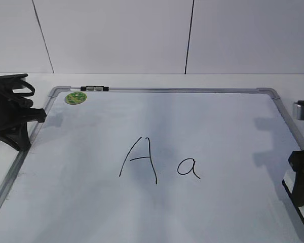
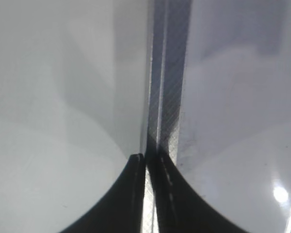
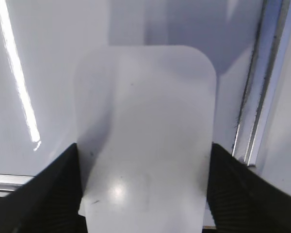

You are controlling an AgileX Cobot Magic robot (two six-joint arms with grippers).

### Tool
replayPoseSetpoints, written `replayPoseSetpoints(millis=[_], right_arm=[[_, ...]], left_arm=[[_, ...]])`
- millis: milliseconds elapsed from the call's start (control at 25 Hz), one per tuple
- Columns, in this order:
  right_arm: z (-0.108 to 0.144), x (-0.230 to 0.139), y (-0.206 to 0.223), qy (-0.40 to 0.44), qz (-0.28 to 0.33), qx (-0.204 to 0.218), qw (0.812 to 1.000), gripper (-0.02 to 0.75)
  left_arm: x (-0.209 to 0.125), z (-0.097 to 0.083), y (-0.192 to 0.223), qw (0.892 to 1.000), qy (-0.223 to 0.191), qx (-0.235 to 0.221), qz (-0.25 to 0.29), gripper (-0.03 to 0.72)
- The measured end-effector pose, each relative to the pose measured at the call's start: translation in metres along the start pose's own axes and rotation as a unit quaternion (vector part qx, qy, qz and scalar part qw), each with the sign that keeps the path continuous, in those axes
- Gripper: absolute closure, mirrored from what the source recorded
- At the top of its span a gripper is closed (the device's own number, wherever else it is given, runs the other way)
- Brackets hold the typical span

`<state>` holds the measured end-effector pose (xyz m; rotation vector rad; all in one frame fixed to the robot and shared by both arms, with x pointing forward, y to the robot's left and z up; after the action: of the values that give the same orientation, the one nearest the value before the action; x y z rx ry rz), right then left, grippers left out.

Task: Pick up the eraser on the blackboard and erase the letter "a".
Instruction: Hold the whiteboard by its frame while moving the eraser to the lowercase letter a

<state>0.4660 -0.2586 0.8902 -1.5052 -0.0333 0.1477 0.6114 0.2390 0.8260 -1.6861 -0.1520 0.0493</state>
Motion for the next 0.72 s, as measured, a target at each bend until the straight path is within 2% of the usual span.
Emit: replayPoseSetpoints(millis=[720], right_arm=[[0.0019, 0.0001, 0.0, 0.002, 0.0, 0.005, 1.0, 0.195]], left_arm=[[0.0001, 0.0005, 0.0, 1.0, 0.003, 0.001, 0.0, 0.657]])
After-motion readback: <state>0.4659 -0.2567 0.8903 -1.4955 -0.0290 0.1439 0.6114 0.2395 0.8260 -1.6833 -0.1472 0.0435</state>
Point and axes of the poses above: a point on each arm's last joint axis where the gripper is mounted, y pointing out along that axis toward the gripper, z along the wrist's bending axis when the last joint is at zero, x = y × z, the point moved 10 cm from there along y, pointing out along that axis toward the gripper, and after that the axes turned 3 degrees about -y, right-handed, at the moved point
